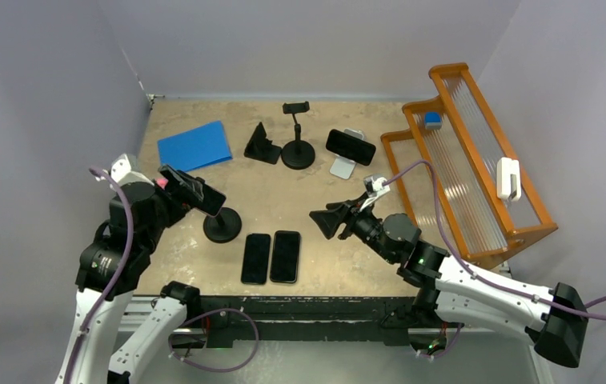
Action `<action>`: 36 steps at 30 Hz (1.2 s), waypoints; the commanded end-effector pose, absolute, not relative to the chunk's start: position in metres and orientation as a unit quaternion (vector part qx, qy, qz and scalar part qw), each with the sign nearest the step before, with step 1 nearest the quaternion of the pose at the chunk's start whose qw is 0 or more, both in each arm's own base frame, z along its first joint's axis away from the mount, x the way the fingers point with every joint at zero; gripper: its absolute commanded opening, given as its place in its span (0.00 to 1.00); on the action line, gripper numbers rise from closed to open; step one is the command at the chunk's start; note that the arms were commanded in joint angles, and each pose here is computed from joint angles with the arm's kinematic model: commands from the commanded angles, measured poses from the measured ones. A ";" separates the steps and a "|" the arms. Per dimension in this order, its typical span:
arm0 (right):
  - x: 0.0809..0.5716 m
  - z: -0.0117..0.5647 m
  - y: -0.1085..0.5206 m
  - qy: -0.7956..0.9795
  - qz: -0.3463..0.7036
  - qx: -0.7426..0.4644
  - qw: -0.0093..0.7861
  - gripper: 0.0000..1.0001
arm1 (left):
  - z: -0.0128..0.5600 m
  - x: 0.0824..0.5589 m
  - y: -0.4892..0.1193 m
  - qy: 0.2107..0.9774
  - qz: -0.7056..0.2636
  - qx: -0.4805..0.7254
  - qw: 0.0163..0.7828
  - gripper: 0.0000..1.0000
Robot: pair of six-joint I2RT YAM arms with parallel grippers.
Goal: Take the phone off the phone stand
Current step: Pick up the phone stand with the phone at the center of the board.
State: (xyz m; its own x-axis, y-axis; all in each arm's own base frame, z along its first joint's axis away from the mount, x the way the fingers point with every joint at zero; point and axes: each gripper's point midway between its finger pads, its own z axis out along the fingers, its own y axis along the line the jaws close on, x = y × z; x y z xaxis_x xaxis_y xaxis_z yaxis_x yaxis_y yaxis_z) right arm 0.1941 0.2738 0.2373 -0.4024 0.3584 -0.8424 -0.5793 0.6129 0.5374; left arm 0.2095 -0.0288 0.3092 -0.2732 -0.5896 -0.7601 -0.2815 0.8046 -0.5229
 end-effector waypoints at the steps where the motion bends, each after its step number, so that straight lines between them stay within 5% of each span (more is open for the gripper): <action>1: 0.193 0.263 0.284 0.692 0.462 -0.082 0.549 0.64 | 0.239 0.177 -0.027 0.828 -0.119 -0.344 0.426 0.91; 24: 0.184 0.271 0.276 0.685 0.470 -0.087 0.551 0.64 | 0.174 0.214 -0.044 0.828 -0.141 -0.346 0.419 0.87; 36: 0.177 0.273 0.271 0.679 0.475 -0.098 0.551 0.64 | 0.218 0.226 -0.037 0.768 -0.175 -0.303 0.537 0.87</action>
